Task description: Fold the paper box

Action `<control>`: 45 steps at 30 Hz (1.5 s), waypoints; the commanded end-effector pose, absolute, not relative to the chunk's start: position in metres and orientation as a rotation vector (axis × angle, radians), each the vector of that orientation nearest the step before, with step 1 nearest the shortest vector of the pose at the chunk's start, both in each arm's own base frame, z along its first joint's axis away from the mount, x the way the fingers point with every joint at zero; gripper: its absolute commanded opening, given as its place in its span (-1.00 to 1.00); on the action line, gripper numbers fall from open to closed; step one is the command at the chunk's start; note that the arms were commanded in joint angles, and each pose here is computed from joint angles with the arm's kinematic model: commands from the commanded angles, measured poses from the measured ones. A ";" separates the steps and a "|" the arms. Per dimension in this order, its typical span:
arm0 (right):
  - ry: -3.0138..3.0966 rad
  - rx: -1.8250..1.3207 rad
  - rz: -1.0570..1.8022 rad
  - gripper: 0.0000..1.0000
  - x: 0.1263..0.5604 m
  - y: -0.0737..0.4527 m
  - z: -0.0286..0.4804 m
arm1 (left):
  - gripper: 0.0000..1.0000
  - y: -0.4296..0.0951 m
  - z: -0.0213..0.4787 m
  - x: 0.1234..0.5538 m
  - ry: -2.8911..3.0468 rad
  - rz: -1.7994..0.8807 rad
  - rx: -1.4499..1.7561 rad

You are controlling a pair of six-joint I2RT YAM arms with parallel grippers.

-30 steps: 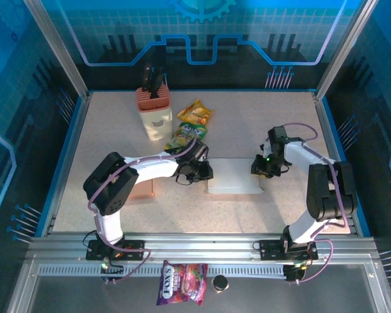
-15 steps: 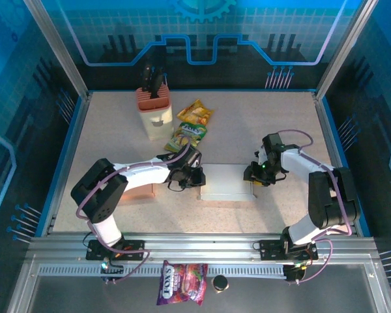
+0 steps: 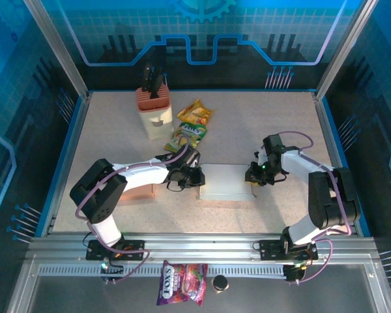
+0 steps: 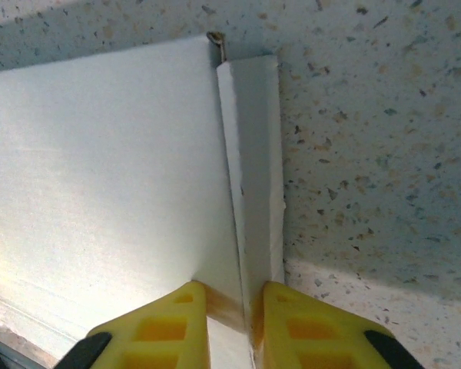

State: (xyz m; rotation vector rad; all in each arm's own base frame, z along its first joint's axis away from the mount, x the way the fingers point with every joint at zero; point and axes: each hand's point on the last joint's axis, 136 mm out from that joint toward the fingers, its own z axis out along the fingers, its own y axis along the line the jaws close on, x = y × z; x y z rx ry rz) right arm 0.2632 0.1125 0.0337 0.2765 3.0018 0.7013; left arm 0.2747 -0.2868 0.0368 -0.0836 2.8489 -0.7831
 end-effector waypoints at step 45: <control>2.810 0.477 1.116 0.18 0.267 0.112 0.039 | -0.91 -0.279 0.020 0.272 2.853 -0.925 -0.172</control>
